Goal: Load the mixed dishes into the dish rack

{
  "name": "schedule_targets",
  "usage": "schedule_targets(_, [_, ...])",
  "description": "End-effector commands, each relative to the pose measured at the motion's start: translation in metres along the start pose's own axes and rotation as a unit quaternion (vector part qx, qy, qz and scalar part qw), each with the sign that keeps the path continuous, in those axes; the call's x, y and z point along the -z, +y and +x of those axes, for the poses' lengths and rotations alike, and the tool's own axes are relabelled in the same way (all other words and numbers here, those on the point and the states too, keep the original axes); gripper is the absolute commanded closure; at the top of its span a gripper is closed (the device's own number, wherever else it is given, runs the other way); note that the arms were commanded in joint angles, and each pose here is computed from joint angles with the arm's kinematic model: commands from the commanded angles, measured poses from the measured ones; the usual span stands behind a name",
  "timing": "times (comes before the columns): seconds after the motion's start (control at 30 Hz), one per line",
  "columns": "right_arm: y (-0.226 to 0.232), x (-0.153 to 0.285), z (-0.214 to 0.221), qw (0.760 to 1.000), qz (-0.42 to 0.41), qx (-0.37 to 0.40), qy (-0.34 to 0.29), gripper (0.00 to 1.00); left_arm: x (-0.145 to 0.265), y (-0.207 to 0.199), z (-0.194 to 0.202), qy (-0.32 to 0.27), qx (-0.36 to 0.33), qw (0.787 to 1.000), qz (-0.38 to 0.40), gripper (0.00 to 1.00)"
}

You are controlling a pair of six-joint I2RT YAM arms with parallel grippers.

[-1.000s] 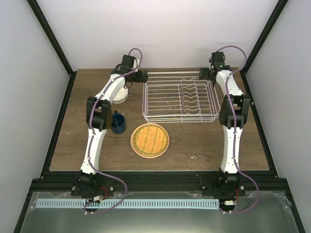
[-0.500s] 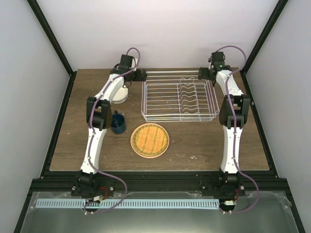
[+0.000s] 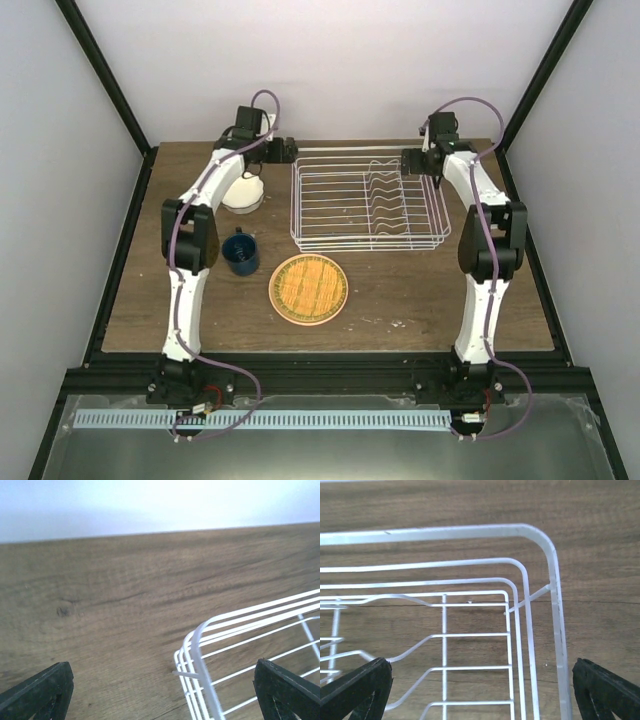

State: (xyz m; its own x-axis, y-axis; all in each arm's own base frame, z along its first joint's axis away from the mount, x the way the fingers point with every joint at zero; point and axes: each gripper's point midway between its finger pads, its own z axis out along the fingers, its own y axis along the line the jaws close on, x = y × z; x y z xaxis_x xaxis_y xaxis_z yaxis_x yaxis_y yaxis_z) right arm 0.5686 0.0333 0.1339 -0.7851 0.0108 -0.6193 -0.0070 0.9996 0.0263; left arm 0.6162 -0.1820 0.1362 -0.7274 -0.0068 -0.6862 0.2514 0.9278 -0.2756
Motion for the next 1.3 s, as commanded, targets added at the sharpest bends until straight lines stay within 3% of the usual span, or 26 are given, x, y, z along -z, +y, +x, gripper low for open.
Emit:
schedule_targets(0.0, [0.002,0.055,-0.036,0.997,0.017,0.005,-0.072,0.0,0.047,-0.021,-0.051,-0.076,-0.027,0.996,0.025,0.0])
schedule_targets(0.2, [-0.001,0.097,-0.054,0.993,0.025,0.013,-0.118,0.0,0.082,-0.026,-0.085,-0.126,-0.032,0.992,0.005,0.0])
schedule_targets(0.37, [0.02,0.152,-0.065,0.976,-0.034,0.051,-0.207,0.0,0.134,-0.002,-0.104,-0.184,-0.018,0.979,-0.08,0.0])
schedule_targets(0.47, [0.026,0.176,-0.06,0.967,-0.053,0.045,-0.245,0.0,0.162,0.022,-0.095,-0.201,-0.002,0.973,-0.117,0.0])
schedule_targets(0.53, [0.028,0.175,-0.056,0.972,-0.062,0.039,-0.223,0.0,0.174,0.045,-0.083,-0.182,0.023,0.973,-0.142,0.0])
schedule_targets(0.73, [0.035,0.148,-0.039,0.992,-0.03,0.044,-0.112,0.0,0.187,0.084,-0.045,-0.087,0.037,0.989,-0.112,0.01])
schedule_targets(0.97, [0.07,0.166,-0.038,0.982,-0.094,0.031,-0.162,0.0,0.184,0.126,0.001,-0.004,0.059,0.985,-0.16,0.0])
schedule_targets(1.07, [0.078,0.16,-0.031,0.985,-0.115,0.007,-0.132,0.0,0.165,0.132,0.025,0.043,0.068,0.984,-0.157,0.0])
schedule_targets(1.27, [0.093,0.154,-0.016,0.989,-0.111,0.028,-0.097,0.0,0.131,0.148,0.067,0.109,0.087,0.977,-0.163,0.0])
